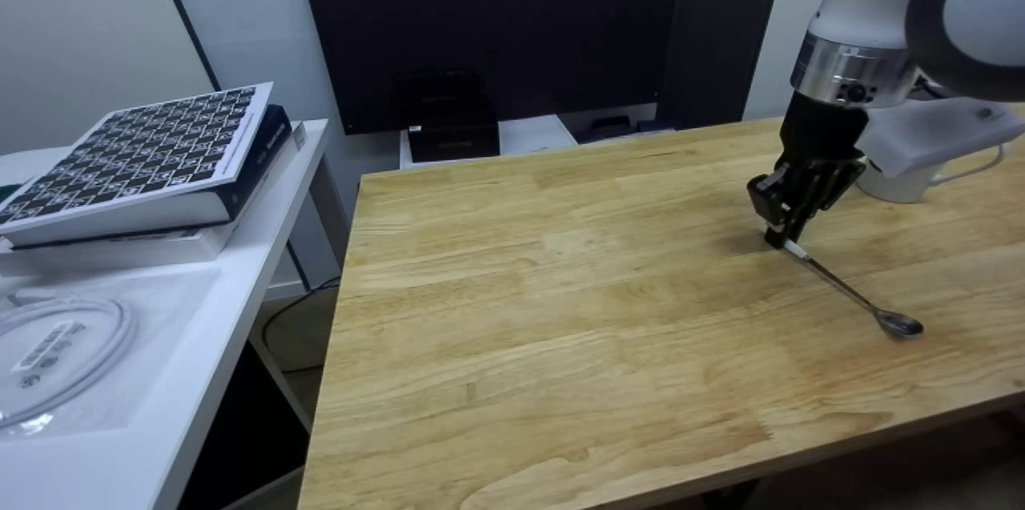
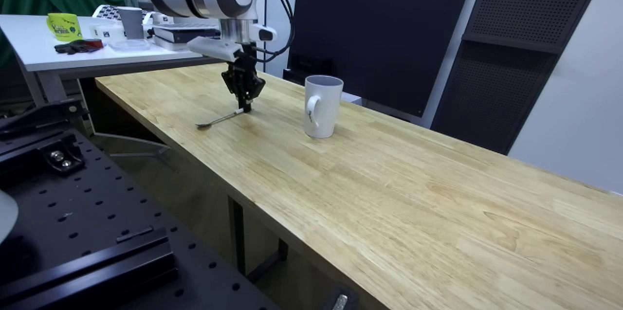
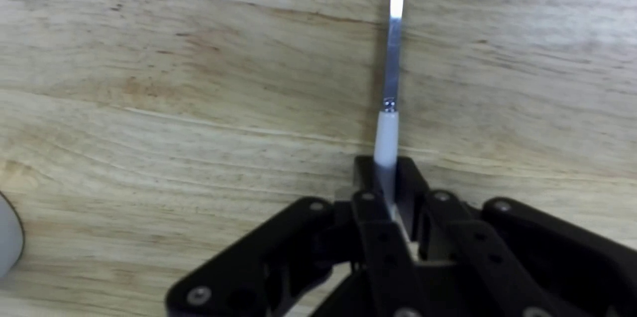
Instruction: Pick the spoon on the table and put it in the mug
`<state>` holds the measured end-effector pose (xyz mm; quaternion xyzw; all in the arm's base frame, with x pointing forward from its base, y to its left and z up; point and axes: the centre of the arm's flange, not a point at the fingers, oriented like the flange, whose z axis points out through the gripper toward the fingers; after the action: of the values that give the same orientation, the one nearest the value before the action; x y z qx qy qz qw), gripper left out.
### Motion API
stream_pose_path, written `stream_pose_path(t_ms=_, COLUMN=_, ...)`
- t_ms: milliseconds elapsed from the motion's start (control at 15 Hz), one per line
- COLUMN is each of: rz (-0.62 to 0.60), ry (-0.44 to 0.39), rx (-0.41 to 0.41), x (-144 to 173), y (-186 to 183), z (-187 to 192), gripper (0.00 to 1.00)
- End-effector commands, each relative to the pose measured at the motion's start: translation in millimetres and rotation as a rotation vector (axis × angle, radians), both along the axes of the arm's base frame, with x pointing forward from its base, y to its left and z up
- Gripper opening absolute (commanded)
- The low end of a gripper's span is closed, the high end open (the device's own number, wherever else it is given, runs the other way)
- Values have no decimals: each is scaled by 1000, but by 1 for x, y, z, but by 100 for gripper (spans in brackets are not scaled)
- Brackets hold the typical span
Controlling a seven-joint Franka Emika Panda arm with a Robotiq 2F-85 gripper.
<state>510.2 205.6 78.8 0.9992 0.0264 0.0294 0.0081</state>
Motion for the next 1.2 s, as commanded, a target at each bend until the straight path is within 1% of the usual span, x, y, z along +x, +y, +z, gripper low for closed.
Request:
stream_pose_path(t_ms=0, rz=-37, ry=19, rx=-32, x=14, y=-2, z=14, gripper=4)
stream_pose_path(t_ms=333, rz=-60, ry=1, rx=-47, x=31, y=-11, z=48, gripper=4)
stream_pose_path(t_ms=667, rz=-73, ry=-12, rx=-52, x=38, y=-20, z=83, gripper=4)
stream_pose_path(t_ms=1133, rz=-72, ry=-65, rx=-121, x=42, y=-44, z=134, gripper=4)
